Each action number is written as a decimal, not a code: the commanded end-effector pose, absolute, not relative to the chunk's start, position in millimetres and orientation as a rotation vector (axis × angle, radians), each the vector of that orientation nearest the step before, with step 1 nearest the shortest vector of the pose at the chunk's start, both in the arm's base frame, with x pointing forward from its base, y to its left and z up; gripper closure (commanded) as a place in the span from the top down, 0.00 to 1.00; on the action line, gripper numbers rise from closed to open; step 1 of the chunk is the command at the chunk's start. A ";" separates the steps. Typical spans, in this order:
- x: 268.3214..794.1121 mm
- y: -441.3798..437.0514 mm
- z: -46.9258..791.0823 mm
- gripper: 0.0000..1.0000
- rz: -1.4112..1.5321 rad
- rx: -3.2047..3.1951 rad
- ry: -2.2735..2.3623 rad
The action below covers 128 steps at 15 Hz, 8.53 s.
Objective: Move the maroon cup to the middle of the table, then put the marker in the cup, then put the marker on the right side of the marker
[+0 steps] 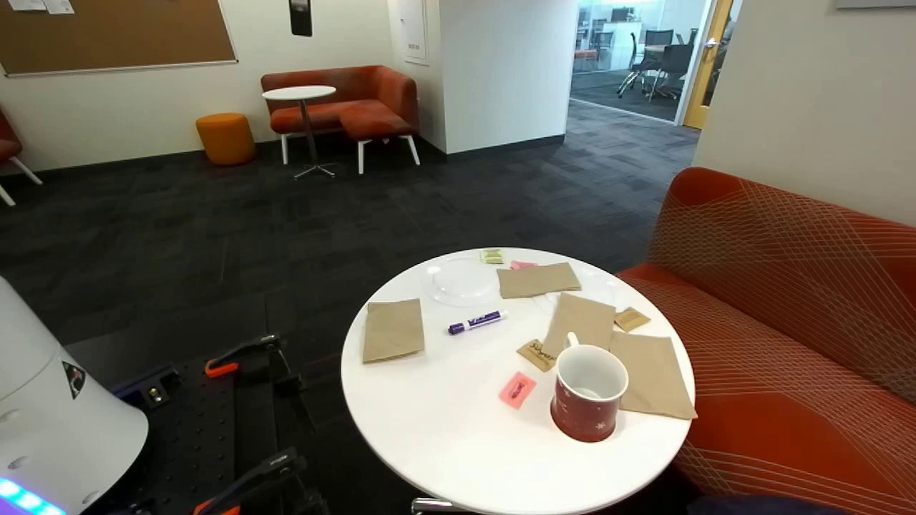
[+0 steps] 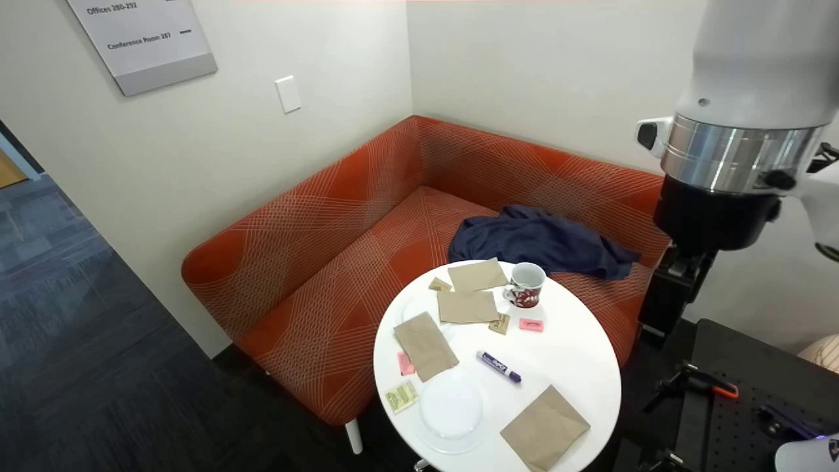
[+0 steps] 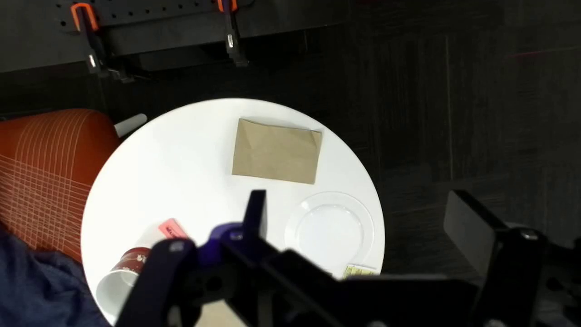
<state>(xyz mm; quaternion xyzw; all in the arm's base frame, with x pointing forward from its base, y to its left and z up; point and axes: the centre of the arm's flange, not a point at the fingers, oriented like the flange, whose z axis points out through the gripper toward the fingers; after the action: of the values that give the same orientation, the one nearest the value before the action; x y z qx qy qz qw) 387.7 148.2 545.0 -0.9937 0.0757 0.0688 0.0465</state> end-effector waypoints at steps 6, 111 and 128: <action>413.9 140.0 544.1 1.00 0.194 -3.079 0.180; 636.9 -167.0 158.7 1.00 -0.087 -2.469 1.905; 640.3 -168.0 130.0 0.50 -0.037 -2.506 1.917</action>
<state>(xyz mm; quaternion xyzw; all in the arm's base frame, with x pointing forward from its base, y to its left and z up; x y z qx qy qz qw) 629.5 -169.0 129.8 -0.7970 0.6037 -0.0173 -0.0055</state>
